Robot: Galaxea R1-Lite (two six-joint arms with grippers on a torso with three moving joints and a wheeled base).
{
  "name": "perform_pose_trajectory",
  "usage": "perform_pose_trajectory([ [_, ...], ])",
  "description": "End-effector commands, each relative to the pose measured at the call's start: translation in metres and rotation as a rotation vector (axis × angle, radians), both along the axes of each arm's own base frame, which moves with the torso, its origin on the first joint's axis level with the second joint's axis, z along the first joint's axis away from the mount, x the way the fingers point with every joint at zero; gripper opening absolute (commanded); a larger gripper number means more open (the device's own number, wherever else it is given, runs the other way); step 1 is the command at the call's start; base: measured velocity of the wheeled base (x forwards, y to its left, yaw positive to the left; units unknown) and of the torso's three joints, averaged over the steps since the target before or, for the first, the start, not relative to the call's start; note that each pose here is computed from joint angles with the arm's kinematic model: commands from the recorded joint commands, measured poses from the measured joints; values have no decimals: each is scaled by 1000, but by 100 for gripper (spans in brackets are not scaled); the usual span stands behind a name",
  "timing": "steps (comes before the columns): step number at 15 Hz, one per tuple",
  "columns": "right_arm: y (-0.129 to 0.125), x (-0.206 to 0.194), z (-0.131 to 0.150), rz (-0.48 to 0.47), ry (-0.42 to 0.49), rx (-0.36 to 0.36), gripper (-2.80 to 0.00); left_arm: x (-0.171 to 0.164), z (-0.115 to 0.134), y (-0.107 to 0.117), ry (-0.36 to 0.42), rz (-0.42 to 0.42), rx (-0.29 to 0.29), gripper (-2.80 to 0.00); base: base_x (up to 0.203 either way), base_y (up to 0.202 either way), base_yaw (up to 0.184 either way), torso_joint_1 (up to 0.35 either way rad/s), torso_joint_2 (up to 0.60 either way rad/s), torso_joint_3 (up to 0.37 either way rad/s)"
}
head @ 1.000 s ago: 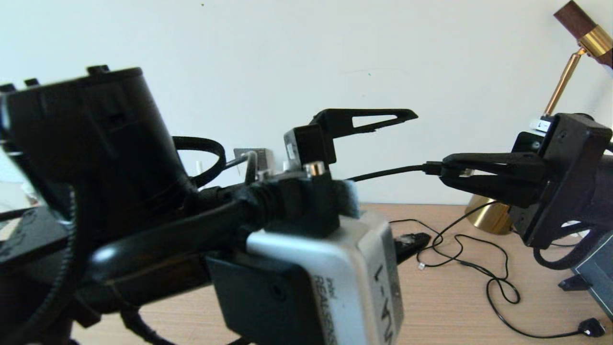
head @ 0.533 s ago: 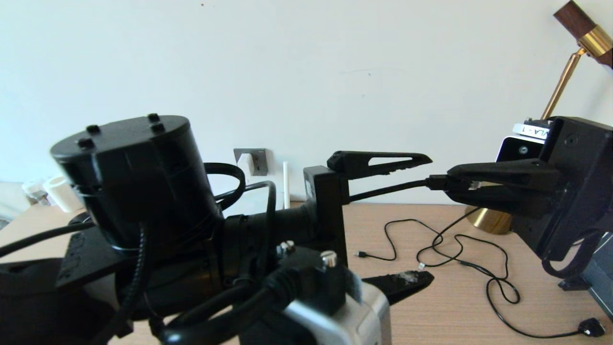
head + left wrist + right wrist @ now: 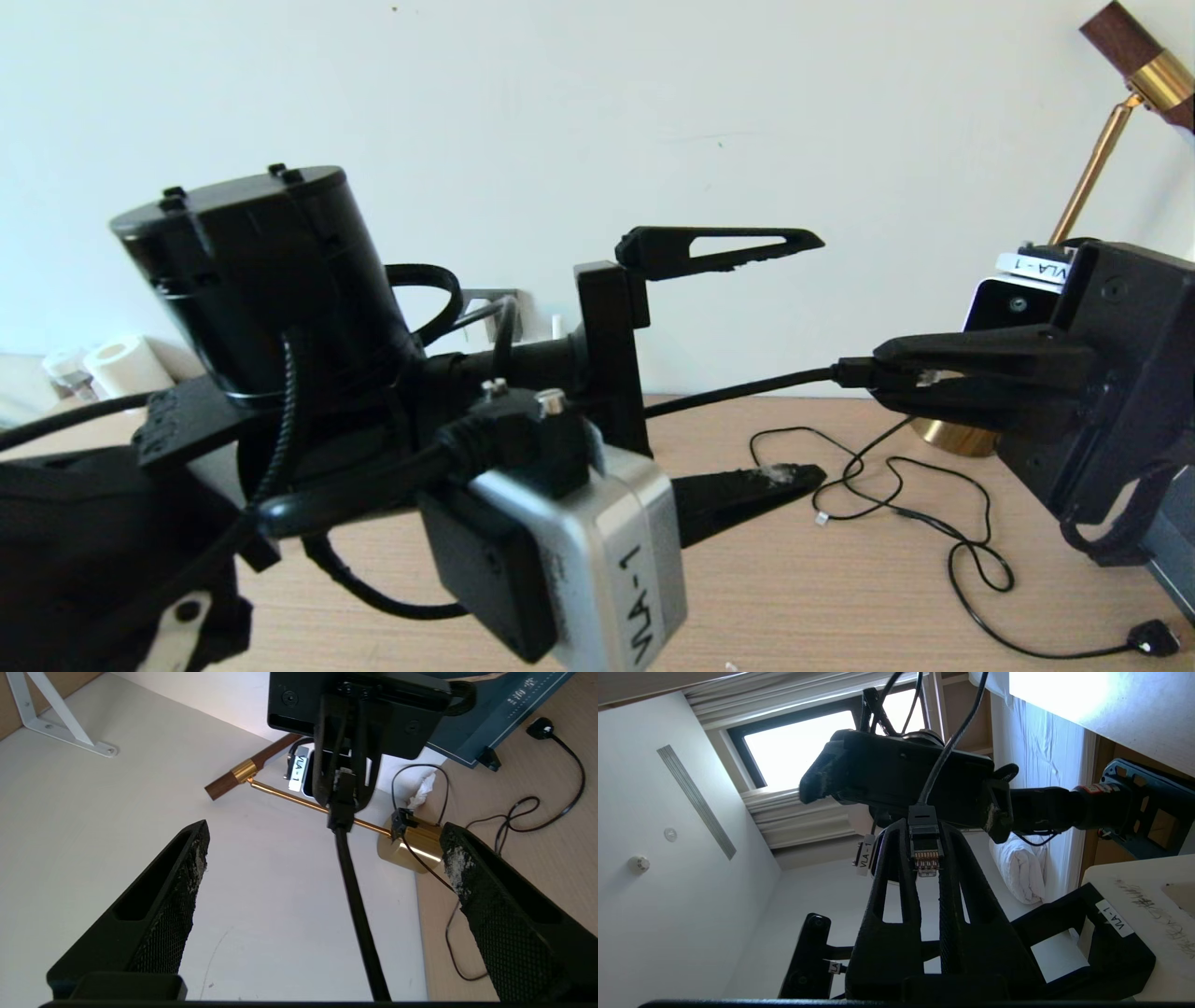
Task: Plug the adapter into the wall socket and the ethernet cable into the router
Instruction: Hand it to the other hand
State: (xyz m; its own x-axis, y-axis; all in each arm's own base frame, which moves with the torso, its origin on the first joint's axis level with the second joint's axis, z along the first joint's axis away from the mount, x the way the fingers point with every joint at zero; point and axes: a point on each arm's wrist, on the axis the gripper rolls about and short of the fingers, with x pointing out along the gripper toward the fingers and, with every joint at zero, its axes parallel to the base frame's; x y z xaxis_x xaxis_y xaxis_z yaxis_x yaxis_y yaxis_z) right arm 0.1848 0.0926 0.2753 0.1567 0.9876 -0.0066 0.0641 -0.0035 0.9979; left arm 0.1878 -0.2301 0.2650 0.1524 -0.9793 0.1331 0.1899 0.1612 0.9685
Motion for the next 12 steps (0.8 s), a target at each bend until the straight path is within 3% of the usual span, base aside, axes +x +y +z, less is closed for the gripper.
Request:
perform_pose_trajectory([
  [1,0,-1,0,9,7,2,-280,5,0,-6,-11,-3,-4,0,0,0,0,0,0,0],
  [12,0,-4,2,10,-5,5,-280,5,-3,-14,-6,-20,1,0,0,0,0,0,0,0],
])
